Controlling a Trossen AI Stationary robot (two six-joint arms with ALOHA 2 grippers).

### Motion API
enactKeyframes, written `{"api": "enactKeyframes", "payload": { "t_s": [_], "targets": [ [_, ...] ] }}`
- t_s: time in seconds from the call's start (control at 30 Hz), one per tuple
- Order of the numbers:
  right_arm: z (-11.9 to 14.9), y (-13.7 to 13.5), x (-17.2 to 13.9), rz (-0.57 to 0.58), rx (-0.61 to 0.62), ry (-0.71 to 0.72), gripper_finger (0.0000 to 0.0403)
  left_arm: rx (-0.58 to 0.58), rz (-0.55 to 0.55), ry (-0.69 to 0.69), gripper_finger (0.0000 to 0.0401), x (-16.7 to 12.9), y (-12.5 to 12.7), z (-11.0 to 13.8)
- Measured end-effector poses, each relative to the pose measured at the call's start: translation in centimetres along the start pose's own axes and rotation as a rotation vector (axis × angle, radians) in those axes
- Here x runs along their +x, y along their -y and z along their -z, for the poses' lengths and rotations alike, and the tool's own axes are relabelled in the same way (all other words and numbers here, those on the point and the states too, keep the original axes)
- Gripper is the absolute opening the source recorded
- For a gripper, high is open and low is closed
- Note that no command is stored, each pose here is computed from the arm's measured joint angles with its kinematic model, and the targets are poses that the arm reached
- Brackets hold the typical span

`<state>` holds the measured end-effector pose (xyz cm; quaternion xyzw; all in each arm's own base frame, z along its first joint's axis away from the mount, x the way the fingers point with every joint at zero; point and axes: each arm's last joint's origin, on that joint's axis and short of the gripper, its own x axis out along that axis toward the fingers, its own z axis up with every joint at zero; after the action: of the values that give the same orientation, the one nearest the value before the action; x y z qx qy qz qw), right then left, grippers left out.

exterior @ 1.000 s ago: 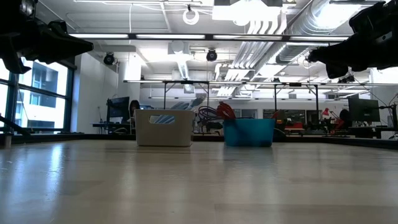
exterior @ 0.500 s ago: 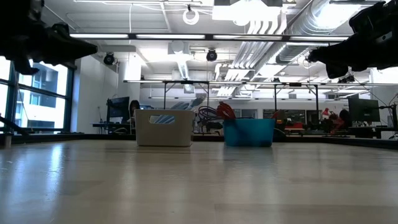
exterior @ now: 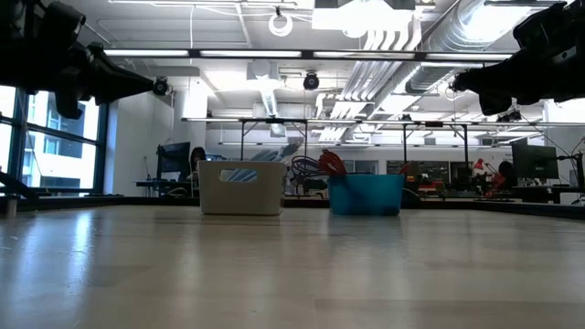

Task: Pick & Place USB Port
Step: Return to Home Position

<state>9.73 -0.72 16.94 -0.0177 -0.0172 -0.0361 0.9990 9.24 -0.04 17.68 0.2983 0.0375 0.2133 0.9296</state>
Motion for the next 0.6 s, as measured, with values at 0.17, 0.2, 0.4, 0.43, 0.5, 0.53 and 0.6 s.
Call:
{"api": "enactKeyframes", "payload": {
  "t_s": [0.17, 0.2, 0.4, 0.43, 0.5, 0.53, 0.6],
  "targets": [
    [-0.01, 0.00, 0.00, 0.000, 0.000, 0.000, 0.0009, 0.002, -0.027, -0.018, 0.0018, 0.12, -0.22, 0.16],
    [-0.01, 0.00, 0.00, 0.000, 0.000, 0.000, 0.0009, 0.002, -0.031, -0.022, 0.0018, 0.14, -0.26, 0.19],
    [-0.01, 0.00, 0.00, 0.000, 0.000, 0.000, 0.0005, 0.003, -0.042, -0.029, 0.0018, 0.18, -0.34, 0.25],
    [-0.01, 0.00, 0.00, 0.000, 0.000, 0.000, 0.0005, 0.003, -0.042, -0.029, 0.0018, 0.18, -0.34, 0.25],
    [-0.01, 0.00, 0.00, 0.000, 0.000, 0.000, 0.0006, 0.003, -0.042, -0.029, 0.0018, 0.18, -0.34, 0.25],
    [-0.01, 0.00, 0.00, 0.000, 0.000, 0.000, 0.0007, 0.003, -0.042, -0.029, 0.0018, 0.18, -0.34, 0.25],
    [-0.01, 0.00, 0.00, 0.000, 0.000, 0.000, 0.0007, 0.003, -0.041, -0.029, 0.0018, 0.18, -0.34, 0.25]
  ]
}}
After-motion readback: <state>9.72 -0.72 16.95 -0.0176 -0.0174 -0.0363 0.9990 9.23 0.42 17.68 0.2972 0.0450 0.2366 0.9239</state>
